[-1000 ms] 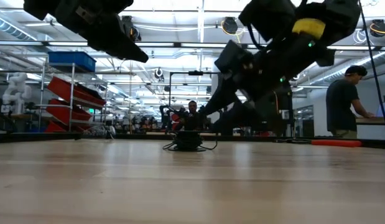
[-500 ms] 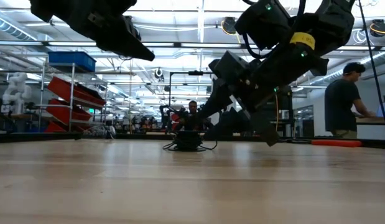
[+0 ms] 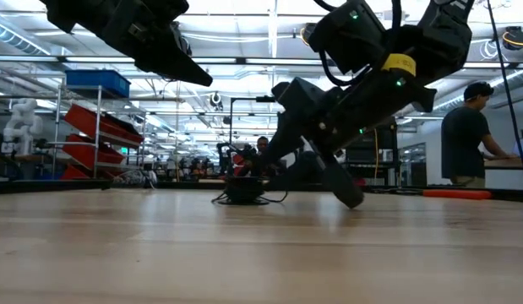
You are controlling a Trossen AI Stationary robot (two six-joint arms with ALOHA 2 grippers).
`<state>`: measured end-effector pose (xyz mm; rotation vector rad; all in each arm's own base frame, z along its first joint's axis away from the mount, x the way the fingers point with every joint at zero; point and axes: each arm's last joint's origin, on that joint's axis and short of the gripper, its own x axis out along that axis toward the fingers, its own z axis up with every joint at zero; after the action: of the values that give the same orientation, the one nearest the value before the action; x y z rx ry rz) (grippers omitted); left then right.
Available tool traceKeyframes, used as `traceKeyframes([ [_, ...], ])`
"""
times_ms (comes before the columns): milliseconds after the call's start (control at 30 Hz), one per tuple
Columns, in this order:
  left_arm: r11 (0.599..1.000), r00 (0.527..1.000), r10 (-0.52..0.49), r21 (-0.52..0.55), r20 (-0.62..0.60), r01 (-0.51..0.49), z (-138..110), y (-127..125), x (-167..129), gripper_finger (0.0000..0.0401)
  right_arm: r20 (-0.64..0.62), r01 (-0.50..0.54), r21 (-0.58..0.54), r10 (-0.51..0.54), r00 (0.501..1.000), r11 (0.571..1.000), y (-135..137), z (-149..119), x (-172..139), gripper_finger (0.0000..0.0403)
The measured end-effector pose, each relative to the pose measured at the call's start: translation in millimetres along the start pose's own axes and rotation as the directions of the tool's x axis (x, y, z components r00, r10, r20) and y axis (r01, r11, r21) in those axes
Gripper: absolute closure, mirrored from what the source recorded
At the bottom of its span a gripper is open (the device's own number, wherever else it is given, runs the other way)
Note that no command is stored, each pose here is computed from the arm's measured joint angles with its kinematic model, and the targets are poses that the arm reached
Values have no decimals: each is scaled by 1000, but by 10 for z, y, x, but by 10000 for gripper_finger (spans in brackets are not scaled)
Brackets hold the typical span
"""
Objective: Coil cords
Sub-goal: Uncoil the black cable wire from the spool
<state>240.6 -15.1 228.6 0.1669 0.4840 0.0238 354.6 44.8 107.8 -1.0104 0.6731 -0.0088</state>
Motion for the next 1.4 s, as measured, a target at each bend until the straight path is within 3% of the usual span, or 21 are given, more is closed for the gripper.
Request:
traceKeyframes([
  [333, 1000, 1000, 0, -6, 0, 0, 0, 0, 0, 401, -14, -22, -51, 21, 1000, 998, -14, 47, 15, 288],
  [733, 1000, 1000, 0, -4, 1, 0, 0, -1, 1, 401, -11, -18, -38, 17, 1000, 999, -19, 50, 14, 397],
  [1067, 1000, 999, -6, 21, 32, 5, 19, -38, 74, 394, 1, -4, 25, 4, 1000, 1000, -160, 202, 44, 402],
  [1400, 993, 995, -66, 106, 78, 58, 73, -219, 47, 312, -41, -53, 96, 57, 998, 994, -406, 410, -4, 402],
])
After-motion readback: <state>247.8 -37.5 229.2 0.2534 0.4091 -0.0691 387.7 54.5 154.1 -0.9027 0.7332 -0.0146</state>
